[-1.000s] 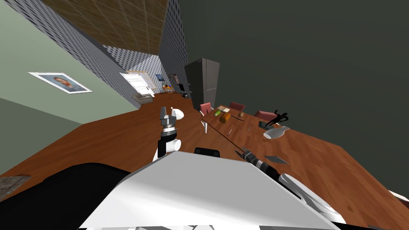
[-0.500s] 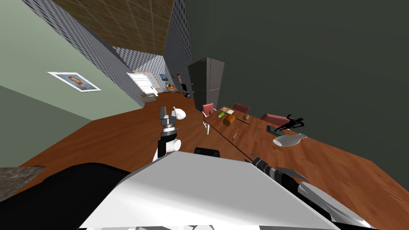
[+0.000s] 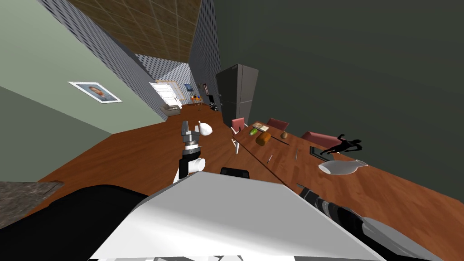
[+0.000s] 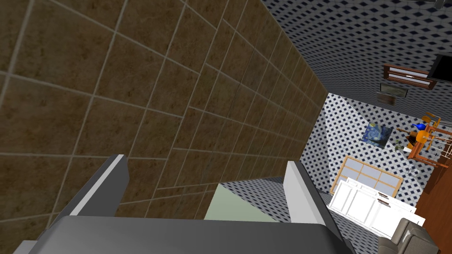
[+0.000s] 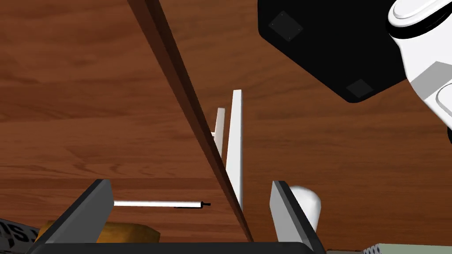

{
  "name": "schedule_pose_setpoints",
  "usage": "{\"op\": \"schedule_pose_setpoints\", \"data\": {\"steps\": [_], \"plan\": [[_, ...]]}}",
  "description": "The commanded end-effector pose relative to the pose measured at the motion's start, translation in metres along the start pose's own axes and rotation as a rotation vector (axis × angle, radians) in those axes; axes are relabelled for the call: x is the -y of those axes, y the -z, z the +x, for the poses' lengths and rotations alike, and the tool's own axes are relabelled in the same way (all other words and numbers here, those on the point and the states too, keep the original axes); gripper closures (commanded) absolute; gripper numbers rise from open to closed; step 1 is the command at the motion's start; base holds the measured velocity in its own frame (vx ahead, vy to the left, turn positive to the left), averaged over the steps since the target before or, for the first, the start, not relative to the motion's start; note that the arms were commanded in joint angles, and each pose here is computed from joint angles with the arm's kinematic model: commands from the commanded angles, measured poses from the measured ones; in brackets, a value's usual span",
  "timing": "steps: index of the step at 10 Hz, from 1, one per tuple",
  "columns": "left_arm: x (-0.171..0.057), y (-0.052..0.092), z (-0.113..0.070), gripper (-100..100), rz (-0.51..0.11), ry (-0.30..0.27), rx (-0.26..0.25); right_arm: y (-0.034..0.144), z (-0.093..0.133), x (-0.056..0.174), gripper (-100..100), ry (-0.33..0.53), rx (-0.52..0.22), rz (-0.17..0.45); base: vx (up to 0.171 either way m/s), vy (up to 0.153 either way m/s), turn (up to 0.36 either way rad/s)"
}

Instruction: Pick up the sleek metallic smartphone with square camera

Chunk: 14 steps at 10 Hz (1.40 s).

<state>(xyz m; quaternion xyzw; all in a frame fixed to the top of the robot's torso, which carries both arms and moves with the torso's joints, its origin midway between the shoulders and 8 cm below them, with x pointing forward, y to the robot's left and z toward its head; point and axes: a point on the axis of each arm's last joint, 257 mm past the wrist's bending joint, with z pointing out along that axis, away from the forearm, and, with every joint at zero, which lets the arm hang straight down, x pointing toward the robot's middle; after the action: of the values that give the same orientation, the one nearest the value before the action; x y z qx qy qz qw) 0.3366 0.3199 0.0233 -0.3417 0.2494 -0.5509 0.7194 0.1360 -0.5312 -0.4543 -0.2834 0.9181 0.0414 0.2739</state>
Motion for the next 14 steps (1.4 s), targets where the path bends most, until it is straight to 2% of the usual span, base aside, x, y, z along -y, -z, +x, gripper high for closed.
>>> {"op": "schedule_pose_setpoints", "data": {"steps": [1,3,5,6,8,9,10,12,13,14], "plan": [[0.0,0.0,0.0,0,0.0,0.0,0.0,0.012,0.015,0.012,-100,0.022,-0.05,0.01,0.068,0.015,0.035],[0.0,0.0,0.0,0,0.0,0.0,0.0,0.043,0.054,0.036,-100,0.082,-0.171,0.027,0.073,0.011,0.059],[0.0,0.0,0.0,0,0.0,0.0,0.0,0.045,0.06,0.036,-100,0.082,-0.185,0.028,0.041,0.001,0.017],[0.0,0.0,0.0,0,0.0,0.0,0.0,0.06,0.074,0.046,-100,0.113,-0.238,0.031,0.027,-0.002,0.029],[0.0,0.0,0.0,0,0.0,0.0,0.0,0.063,0.079,0.047,-100,0.106,-0.247,0.036,0.022,-0.001,0.016],[0.0,0.0,0.0,0,0.0,0.0,0.0,0.079,0.095,0.057,-100,0.13,-0.302,0.041,0.028,-0.004,0.032],[0.0,0.0,0.0,0,0.0,0.0,0.0,0.08,0.096,0.057,-100,0.128,-0.305,0.042,0.032,-0.007,0.023],[0.0,0.0,0.0,0,0.0,0.0,0.0,0.114,0.125,0.074,-100,0.162,-0.409,0.051,0.042,-0.011,0.032],[0.0,0.0,0.0,0,0.0,0.0,0.0,0.116,0.127,0.079,-100,0.155,-0.415,0.064,0.04,-0.012,0.021],[0.0,0.0,0.0,0,0.0,0.0,0.0,0.116,0.128,0.074,-100,0.158,-0.415,0.053,0.018,0.0,-0.006]]}}
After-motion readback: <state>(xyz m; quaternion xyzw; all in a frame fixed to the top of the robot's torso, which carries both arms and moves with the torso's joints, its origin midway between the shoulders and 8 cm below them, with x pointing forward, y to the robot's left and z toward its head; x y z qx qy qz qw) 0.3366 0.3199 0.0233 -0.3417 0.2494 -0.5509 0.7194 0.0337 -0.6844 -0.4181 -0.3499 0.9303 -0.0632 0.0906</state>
